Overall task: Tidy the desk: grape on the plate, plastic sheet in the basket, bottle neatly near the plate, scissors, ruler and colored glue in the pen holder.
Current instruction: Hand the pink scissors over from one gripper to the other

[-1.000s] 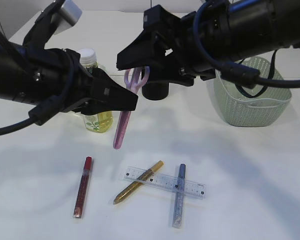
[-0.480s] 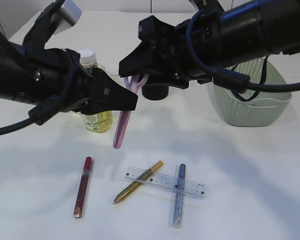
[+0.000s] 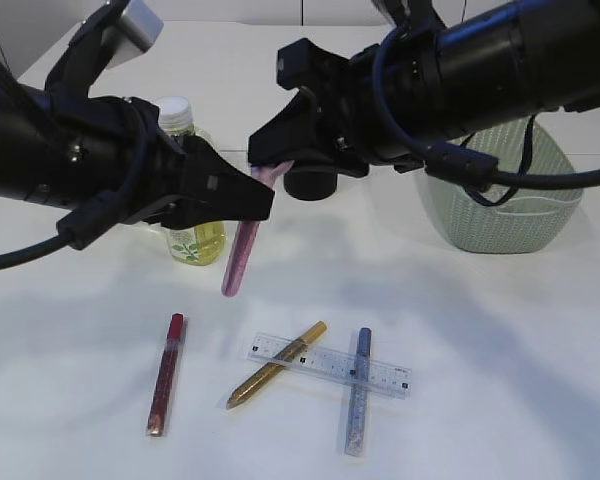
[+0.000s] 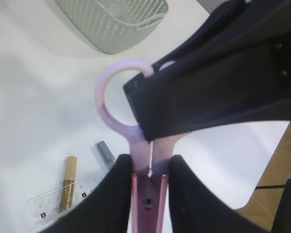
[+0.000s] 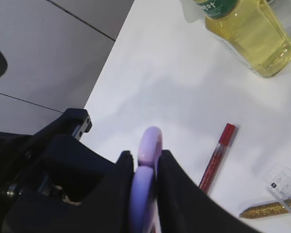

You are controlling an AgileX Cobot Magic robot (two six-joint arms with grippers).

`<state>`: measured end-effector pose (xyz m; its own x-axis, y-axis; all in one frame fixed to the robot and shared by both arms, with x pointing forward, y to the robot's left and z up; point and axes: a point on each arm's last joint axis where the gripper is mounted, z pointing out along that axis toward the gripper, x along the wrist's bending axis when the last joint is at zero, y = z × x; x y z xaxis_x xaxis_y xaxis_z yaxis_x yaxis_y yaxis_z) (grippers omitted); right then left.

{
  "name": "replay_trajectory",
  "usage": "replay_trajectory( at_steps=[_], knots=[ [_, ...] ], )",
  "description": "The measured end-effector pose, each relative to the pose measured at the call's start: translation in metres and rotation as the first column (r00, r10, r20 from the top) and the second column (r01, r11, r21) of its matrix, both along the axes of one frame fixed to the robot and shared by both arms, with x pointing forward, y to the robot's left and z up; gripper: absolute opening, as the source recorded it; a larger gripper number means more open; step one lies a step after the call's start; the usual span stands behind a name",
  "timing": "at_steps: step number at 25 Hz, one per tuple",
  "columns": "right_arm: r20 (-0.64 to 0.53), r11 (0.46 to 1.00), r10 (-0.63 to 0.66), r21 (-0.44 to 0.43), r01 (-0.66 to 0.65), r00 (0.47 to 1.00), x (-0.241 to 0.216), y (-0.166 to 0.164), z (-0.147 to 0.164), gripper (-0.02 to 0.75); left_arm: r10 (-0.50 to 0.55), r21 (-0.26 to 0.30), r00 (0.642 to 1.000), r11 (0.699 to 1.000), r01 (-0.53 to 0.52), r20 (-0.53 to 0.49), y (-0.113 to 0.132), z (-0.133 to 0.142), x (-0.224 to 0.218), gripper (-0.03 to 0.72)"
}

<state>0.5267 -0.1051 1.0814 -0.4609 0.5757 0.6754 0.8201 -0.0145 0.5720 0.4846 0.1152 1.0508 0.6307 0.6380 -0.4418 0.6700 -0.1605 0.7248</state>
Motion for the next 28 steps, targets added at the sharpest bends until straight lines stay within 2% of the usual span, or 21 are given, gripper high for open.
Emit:
replay_trajectory(
  at_steps=[7,14,16,19,22,28],
  knots=[
    [-0.009,1.0,-0.001,-0.007,0.001,1.0,0.0023,0.0009,-0.0045,0.06,0.002,0.005,1.0,1.0,-0.002,0.005,0.0003,-0.0002,0.0003,0.162],
    [-0.009,1.0,-0.002,-0.007,0.002,1.0,0.0024,0.0009,-0.0045,0.057,-0.003,0.013,1.0,1.0,0.002,0.009,0.0006,-0.0006,0.0003,0.168],
    [-0.009,1.0,-0.002,-0.007,0.002,1.0,0.0024,0.0009,-0.0045,0.057,-0.004,0.017,1.0,1.0,0.004,0.011,0.0007,-0.0007,0.0003,0.199],
    [-0.019,1.0,0.014,0.0,-0.014,1.0,0.0008,0.0016,-0.0043,0.057,-0.005,0.017,1.0,1.0,0.005,0.013,0.0007,-0.0007,0.0003,0.321],
    [-0.024,1.0,0.02,0.002,-0.02,1.0,0.0001,0.0019,-0.0042,0.057,-0.007,0.017,1.0,1.0,0.007,0.012,0.0006,-0.0007,0.0001,0.409],
    [-0.026,1.0,0.021,0.003,-0.021,0.999,0.0001,0.002,-0.0045,0.056,-0.041,0.031,0.999,0.999,0.041,0.006,0.0002,-0.0019,-0.0025,0.44]
  ],
)
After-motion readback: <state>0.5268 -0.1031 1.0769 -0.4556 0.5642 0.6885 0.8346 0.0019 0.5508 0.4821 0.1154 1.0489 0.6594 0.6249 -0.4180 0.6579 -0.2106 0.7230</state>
